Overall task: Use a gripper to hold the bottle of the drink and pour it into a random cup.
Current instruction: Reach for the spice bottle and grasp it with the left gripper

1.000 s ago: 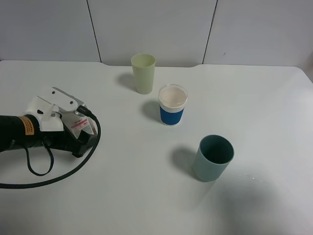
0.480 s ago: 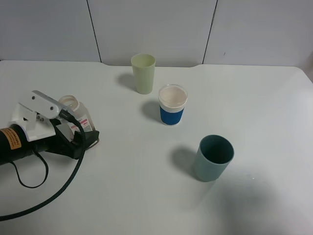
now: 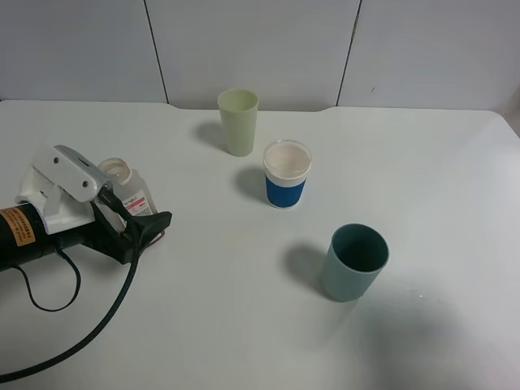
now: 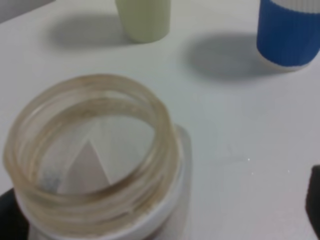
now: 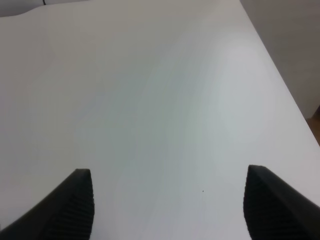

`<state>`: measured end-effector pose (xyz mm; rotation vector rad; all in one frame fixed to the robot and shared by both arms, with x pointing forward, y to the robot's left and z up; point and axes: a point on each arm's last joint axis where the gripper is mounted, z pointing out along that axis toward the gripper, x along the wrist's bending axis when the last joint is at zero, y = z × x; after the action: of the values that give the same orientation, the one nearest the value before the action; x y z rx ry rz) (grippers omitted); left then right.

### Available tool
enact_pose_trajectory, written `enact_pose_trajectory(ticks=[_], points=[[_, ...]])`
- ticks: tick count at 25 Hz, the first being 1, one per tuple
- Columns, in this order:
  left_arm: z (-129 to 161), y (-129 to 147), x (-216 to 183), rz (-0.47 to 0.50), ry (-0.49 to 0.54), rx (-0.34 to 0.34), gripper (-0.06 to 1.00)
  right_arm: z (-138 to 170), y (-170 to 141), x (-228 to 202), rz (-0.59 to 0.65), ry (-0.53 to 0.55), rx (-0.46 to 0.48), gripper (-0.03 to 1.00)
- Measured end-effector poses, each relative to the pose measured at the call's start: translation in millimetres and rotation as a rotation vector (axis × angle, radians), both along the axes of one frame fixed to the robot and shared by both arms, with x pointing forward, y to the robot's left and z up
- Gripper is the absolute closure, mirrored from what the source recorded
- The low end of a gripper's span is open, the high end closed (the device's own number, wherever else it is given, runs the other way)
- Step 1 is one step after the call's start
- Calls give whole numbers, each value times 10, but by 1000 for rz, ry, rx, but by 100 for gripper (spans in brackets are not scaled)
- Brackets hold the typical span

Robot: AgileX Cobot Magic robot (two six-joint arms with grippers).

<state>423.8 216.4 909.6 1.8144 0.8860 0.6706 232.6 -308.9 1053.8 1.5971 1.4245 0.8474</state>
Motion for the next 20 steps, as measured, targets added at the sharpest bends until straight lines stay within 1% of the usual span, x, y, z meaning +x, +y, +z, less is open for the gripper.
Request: enact_pose_trajectory(ticks=[9, 14, 20], points=[[-223, -18, 18, -9, 70, 10, -5, 0, 0, 0, 0, 0, 0, 33], [-340, -27, 22, -9, 95, -3, -5, 0, 0, 0, 0, 0, 0, 33], [-376, -40, 38, -7, 77, -34, -4, 0, 0, 0, 0, 0, 0, 33]])
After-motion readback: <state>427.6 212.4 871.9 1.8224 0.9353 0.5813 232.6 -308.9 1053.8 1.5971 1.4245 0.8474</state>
